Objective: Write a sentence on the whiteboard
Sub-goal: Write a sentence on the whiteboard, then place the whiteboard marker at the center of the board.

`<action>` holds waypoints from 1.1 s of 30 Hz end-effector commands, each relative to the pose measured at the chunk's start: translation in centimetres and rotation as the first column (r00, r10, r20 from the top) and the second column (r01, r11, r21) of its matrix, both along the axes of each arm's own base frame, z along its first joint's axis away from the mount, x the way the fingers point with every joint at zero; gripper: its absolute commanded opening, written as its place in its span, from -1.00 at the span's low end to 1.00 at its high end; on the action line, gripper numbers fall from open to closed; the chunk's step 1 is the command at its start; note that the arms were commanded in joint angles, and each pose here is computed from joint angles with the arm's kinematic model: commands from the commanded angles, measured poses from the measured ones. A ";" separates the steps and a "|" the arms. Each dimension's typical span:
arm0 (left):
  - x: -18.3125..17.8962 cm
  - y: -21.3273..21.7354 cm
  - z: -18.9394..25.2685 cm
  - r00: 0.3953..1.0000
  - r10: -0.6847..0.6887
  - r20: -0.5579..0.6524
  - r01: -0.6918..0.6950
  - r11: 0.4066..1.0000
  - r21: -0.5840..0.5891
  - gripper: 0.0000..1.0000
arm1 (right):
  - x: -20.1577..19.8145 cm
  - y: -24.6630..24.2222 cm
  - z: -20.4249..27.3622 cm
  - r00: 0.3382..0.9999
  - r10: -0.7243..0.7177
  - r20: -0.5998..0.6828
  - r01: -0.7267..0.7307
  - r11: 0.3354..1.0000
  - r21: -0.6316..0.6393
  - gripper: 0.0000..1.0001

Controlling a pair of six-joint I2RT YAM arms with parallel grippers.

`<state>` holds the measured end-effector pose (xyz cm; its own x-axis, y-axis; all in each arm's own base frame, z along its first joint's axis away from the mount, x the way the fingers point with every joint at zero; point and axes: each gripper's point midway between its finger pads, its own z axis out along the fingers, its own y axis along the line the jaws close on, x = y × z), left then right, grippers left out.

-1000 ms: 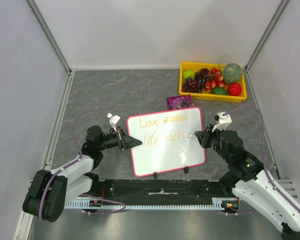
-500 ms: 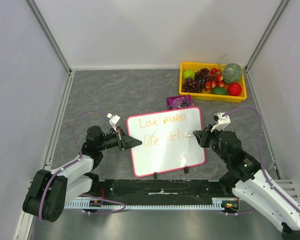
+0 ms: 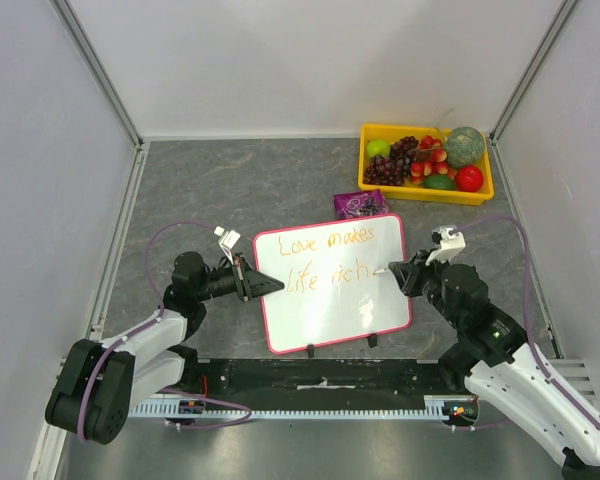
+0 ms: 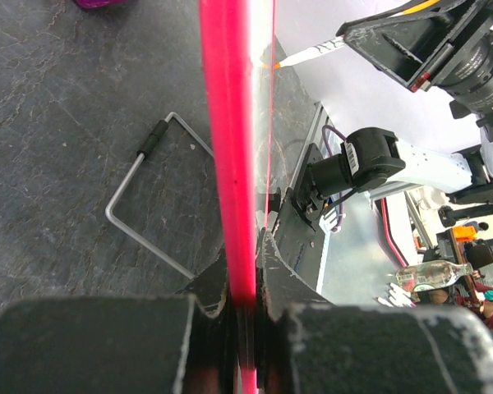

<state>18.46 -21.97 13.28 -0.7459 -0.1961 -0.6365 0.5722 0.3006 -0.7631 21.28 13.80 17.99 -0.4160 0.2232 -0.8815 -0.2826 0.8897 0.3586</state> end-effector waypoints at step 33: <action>1.5 1.5 -2.1 0.988 0.104 0.113 -0.119 0.983 0.137 -0.57 | -0.9 -1.1 7.2 0.988 -0.023 0.150 0.008 0.995 0.102 -1.00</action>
<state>18.34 -21.73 13.51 -0.7287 -0.2013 -0.6546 0.5809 0.3245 -0.7465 20.20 12.61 23.60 -0.2997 0.3117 -0.9017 -0.3153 0.8596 0.4020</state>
